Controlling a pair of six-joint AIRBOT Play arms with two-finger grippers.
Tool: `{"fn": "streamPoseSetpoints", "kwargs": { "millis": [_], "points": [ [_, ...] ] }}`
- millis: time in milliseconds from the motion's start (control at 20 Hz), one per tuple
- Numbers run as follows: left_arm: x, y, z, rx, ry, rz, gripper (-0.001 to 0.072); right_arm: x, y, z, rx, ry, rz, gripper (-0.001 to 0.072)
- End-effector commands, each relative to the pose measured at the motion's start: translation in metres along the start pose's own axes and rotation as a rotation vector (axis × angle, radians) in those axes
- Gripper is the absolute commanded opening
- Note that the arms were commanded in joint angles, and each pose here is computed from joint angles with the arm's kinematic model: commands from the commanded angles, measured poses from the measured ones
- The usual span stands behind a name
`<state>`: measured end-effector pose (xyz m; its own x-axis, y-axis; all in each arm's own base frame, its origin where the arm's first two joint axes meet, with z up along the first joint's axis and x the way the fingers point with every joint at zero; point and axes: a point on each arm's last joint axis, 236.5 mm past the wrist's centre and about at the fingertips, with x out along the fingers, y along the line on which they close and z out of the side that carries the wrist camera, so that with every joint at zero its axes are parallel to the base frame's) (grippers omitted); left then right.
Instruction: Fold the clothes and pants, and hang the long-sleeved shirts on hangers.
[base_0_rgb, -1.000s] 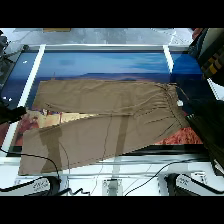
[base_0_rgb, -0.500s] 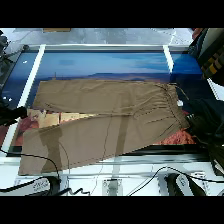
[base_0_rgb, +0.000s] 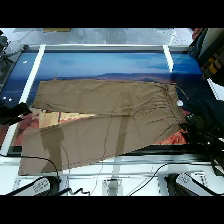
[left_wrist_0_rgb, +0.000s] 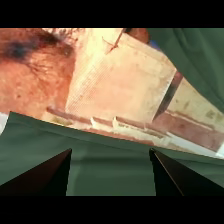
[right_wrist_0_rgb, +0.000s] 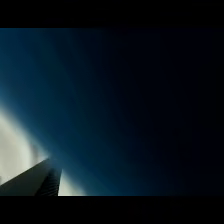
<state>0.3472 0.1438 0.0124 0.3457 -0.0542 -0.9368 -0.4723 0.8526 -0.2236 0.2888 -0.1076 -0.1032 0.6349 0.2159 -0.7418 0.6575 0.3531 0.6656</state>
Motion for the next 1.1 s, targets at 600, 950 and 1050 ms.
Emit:
{"fn": "streamPoseSetpoints", "kwargs": {
  "millis": [600, 950, 1050],
  "points": [
    [-0.045, 0.096, -0.185, -0.323, 0.186, 0.208, 0.0598, 0.022, -0.001, 0.018, 0.007, -0.035, 0.064, 0.0069],
    [-0.021, 0.111, -0.135, -0.219, -0.021, 0.179, 0.0628, 0.022, 0.0, 0.013, -0.003, -0.017, 0.067, 0.0067],
    [-0.007, 0.098, -0.107, -0.175, -0.098, 0.086, 0.0627, 0.022, -0.001, 0.012, -0.018, -0.013, 0.062, 0.0022]
  ]
}}
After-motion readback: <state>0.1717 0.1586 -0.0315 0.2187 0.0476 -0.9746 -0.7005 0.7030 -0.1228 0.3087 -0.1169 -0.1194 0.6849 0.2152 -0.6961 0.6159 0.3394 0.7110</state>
